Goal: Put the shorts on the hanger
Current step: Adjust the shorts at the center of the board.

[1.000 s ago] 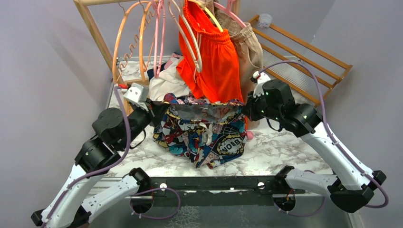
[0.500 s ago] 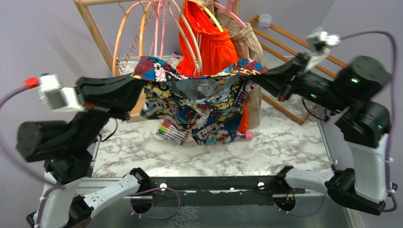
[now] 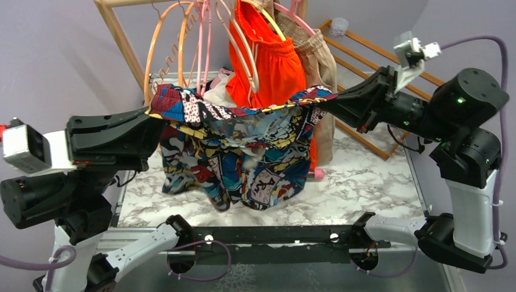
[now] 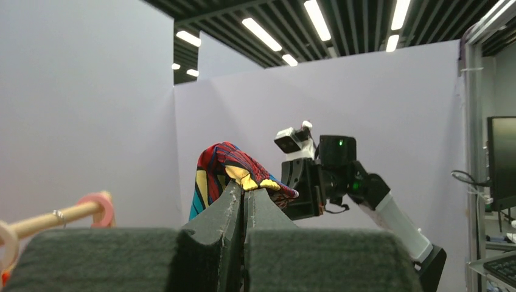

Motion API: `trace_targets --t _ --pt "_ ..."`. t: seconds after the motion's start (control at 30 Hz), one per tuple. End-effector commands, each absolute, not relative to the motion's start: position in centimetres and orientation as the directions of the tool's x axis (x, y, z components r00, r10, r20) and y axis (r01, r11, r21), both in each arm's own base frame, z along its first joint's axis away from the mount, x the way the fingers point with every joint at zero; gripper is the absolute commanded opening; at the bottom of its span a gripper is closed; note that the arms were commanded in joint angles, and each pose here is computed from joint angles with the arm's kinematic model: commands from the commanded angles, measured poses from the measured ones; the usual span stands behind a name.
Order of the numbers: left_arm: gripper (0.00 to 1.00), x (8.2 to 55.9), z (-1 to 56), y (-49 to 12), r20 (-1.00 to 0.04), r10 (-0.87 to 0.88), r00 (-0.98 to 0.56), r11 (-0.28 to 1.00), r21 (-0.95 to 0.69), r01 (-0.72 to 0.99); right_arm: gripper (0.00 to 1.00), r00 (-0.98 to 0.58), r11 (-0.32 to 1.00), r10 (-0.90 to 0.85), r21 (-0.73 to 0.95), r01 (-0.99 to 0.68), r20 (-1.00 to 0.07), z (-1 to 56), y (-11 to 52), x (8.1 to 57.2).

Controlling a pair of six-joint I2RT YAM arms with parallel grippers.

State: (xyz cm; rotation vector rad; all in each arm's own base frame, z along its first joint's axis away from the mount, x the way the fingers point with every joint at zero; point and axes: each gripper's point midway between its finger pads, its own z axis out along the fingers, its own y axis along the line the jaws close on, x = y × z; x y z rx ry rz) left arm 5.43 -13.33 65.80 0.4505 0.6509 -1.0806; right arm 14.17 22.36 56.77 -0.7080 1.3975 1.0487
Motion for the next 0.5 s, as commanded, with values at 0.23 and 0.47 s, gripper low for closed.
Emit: trace_targets --t 0.23,0.47 --pt "0.0 8.6 63.0 -12.0 -0.688 -0.653 0.316 0.527 -0.113 0.842 0.01 -0.148 0.574 0.294 0.299 -0.762 -0.944 55.2 20.5 17.5" --pt "0.0 10.0 63.8 -11.2 -0.715 -0.611 0.339 0.599 -0.137 0.789 0.01 -0.011 0.657 0.298 0.214 -0.723 -0.955 59.2 17.8 17.4"
